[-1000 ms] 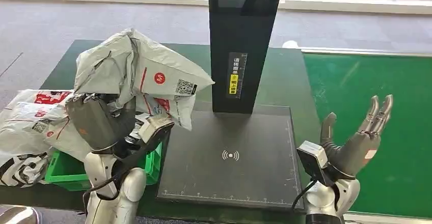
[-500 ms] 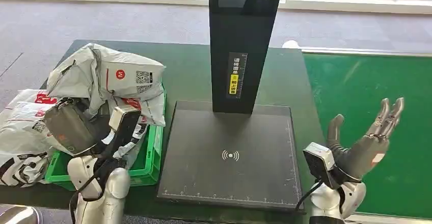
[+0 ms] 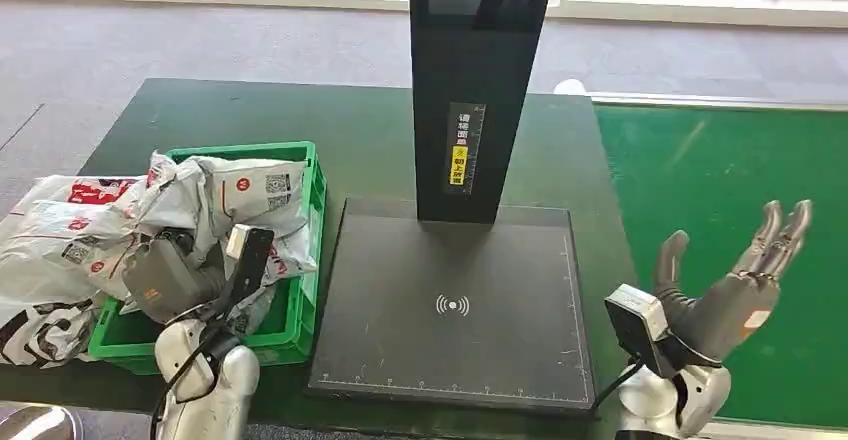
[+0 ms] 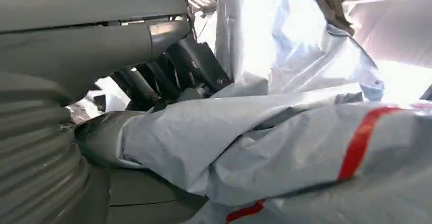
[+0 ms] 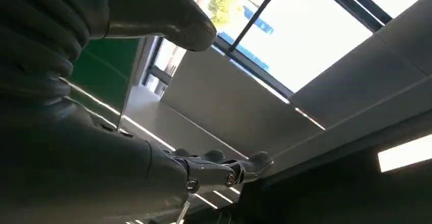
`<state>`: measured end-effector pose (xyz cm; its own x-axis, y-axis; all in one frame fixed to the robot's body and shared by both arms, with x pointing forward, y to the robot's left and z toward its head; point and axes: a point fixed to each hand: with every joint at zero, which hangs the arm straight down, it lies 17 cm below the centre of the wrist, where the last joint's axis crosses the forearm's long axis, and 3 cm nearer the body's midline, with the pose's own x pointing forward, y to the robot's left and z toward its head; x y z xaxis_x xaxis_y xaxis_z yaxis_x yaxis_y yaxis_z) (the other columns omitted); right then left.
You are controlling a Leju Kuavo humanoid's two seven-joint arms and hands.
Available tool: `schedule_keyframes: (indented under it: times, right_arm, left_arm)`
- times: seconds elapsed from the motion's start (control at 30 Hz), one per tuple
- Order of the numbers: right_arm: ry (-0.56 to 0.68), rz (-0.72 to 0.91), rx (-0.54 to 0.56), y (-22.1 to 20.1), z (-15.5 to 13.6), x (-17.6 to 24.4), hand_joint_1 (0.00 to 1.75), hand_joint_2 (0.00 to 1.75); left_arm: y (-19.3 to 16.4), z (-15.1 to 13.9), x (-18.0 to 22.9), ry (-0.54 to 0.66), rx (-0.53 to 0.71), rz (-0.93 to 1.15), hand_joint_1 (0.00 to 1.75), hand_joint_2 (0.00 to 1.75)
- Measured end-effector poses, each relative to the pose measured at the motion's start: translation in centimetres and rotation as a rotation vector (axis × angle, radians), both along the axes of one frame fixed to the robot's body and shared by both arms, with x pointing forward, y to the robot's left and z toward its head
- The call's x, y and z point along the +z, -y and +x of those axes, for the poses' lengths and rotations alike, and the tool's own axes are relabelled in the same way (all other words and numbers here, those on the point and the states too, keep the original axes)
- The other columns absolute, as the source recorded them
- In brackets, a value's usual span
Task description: Moved the parcel from conveyor to table for the left to box.
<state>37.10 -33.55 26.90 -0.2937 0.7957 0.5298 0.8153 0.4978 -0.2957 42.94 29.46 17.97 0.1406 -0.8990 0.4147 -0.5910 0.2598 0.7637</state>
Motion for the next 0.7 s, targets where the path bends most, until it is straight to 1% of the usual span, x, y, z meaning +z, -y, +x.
schedule_keyframes:
  times: [0.23, 0.63, 0.67, 0.7]
  right_arm:
    - [-0.004, 0.001, -0.003, 0.1, -0.1, -0.2, 0.00, 1.75]
    - [-0.005, 0.002, -0.003, 0.1, -0.1, -0.2, 0.00, 1.75]
    - [-0.005, 0.002, -0.003, 0.1, -0.1, -0.2, 0.00, 1.75]
    - [-0.005, 0.002, -0.003, 0.1, -0.1, -0.2, 0.00, 1.75]
  left_arm:
    - [0.0, 0.2, -2.0, -0.053, 0.006, 0.003, 1.75, 1.75]
    - [0.2, 0.2, -2.8, -0.073, 0.002, 0.000, 1.75, 1.75]
    - [0.2, 0.3, -2.8, -0.074, 0.002, 0.000, 0.10, 1.75]
    - [0.2, 0.3, -2.8, -0.075, 0.005, 0.002, 0.00, 1.75]
